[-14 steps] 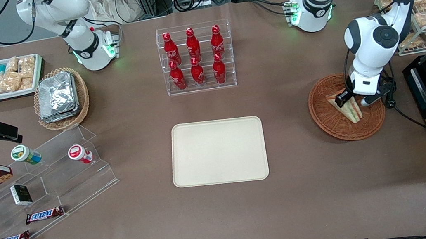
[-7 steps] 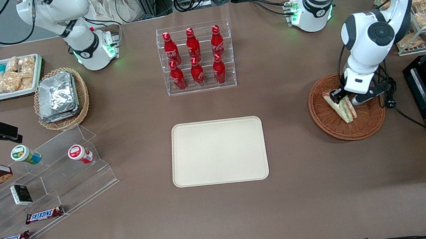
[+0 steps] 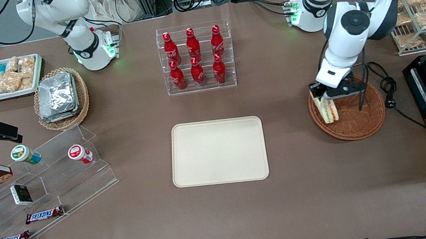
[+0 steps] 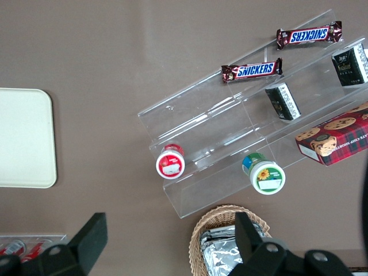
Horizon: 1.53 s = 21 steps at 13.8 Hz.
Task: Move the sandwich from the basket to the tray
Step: 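Lift the sandwich and carry it with the left gripper over the tray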
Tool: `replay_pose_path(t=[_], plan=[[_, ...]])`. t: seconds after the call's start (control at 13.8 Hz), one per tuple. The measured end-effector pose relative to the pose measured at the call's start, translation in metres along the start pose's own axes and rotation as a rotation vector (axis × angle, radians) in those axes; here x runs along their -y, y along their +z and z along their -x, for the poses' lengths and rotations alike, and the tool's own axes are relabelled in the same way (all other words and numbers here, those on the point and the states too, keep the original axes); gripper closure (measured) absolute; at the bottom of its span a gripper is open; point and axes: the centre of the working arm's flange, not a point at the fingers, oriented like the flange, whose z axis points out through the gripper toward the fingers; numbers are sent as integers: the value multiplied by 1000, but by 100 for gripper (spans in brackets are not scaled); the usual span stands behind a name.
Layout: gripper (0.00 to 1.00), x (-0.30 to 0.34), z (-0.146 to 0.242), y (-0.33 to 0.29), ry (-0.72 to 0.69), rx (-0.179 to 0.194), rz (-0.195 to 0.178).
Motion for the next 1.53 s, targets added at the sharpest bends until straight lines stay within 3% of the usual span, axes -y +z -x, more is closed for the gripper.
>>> replay_pose_path(t=[0.29, 0.44, 0.58, 0.95, 1.09, 1.31, 1.53], plan=[[71, -50, -11, -24, 78, -55, 34], [72, -78, -18, -33, 88, -63, 59], [74, -108, -29, -35, 85, -37, 61], [74, -180, -65, -15, 17, 0, -3], [74, -209, -73, -4, -6, 5, 17], [74, -253, -81, 5, -32, 20, 81], [74, -275, -77, 22, -16, 28, 99]])
